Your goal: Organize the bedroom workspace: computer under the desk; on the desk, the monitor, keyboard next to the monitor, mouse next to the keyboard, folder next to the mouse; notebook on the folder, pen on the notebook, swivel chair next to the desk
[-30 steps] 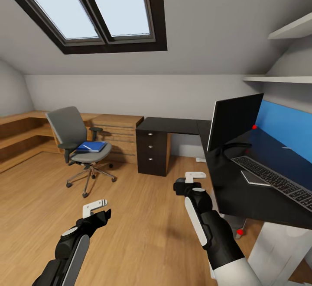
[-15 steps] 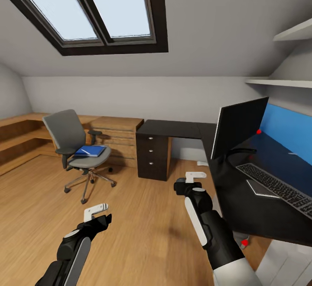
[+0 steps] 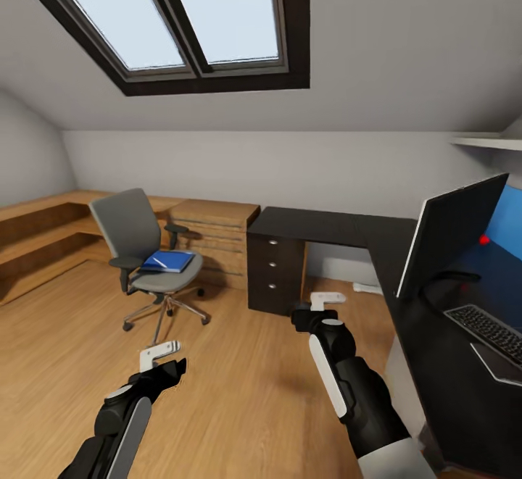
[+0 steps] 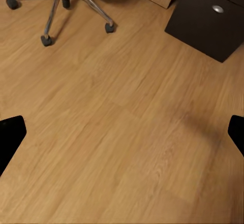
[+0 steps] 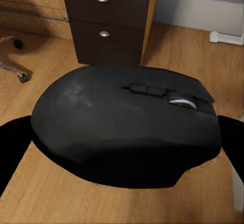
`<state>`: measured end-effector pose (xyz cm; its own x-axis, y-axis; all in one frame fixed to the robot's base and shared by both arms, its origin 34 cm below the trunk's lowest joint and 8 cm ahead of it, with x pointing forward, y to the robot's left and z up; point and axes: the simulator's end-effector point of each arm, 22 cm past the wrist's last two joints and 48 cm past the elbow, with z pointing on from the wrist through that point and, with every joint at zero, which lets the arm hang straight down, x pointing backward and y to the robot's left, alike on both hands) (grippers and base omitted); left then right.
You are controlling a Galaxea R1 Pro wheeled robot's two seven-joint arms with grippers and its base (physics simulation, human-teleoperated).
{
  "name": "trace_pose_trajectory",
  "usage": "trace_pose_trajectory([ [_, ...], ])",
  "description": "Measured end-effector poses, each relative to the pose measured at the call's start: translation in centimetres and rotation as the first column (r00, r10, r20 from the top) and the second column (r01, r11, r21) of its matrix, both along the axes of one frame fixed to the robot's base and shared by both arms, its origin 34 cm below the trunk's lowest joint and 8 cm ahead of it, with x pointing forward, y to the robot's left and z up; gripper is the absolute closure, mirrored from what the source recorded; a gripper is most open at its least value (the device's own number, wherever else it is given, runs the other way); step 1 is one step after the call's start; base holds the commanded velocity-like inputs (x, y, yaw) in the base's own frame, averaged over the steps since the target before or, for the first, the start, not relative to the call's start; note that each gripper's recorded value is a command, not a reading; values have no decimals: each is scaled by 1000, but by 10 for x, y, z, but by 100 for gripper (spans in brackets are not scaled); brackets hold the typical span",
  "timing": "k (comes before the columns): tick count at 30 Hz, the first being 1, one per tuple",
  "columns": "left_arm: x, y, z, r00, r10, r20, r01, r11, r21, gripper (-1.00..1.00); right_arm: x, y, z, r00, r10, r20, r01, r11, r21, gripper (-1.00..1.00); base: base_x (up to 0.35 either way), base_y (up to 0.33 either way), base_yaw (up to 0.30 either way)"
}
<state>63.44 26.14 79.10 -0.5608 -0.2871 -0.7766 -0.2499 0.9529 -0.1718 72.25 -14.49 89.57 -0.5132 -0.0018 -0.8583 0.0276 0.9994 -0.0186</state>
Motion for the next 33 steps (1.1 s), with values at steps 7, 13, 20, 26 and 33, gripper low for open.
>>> trace_pose_trajectory([
  [7, 0, -2, 10, 1000, -4, -4, 4, 1000, 0, -100, 3, -1, 16, 1000, -6, 22, 5, 1000, 4, 100, 330, 90, 242],
  [13, -4, -24, 0, 998, -56, -41, 57, 998, 10, -100, 4, -2, 24, 999, -10, 37, 10, 1000, 9, 100, 330, 8, 39],
  [20, -6, -34, -6, 995, -81, -55, 82, 996, 19, -100, 7, -12, 26, 998, -22, 56, 22, 1000, -2, 100, 330, 0, 2],
  [26, -6, -34, -7, 995, -84, -56, 85, 996, 17, -100, 9, -15, 28, 997, -27, 72, 27, 1000, -1, 100, 330, 0, 0],
  [33, -6, -35, -7, 995, -84, -57, 85, 996, 15, -100, 10, -16, 30, 996, -31, 83, 31, 1000, 2, 100, 330, 0, 0],
])
